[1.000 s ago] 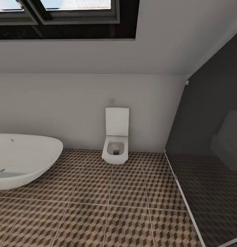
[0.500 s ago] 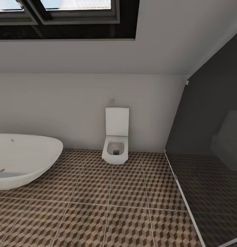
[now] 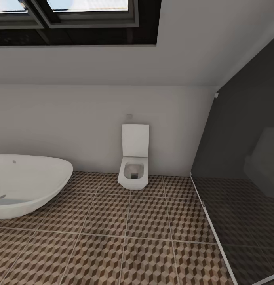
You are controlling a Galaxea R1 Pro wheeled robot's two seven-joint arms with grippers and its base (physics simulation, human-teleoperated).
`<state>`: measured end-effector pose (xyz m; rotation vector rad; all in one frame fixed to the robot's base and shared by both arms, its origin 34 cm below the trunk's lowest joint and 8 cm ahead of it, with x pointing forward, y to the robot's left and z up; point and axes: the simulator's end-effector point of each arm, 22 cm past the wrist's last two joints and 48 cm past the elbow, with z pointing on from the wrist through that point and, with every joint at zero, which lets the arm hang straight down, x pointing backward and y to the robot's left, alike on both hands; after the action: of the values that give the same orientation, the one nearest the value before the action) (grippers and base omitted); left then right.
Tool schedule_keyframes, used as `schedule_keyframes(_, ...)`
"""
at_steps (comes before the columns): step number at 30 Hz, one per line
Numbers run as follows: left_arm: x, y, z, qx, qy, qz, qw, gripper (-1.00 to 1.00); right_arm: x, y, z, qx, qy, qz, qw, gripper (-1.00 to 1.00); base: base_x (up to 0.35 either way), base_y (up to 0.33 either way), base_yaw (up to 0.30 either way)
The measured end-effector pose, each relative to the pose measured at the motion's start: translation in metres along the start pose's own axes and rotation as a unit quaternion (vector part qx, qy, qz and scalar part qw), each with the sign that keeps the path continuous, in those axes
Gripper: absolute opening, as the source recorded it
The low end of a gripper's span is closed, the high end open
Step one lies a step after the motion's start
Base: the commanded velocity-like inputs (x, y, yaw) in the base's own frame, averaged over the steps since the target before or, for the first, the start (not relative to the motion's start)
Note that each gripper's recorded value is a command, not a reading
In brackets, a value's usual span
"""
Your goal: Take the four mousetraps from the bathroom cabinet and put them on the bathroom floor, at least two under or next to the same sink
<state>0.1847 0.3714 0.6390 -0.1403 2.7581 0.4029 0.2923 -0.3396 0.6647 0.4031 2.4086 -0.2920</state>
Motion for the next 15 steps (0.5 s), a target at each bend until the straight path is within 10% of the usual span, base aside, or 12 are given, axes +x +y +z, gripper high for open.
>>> schedule_keyframes(15,0.0,0.0,0.0,0.0,0.0,0.0,1.0,-1.0,0.0001,-0.0001,-0.0001,0.0,0.0,0.0,1.0,-1.0,0.0,0.0,0.0)
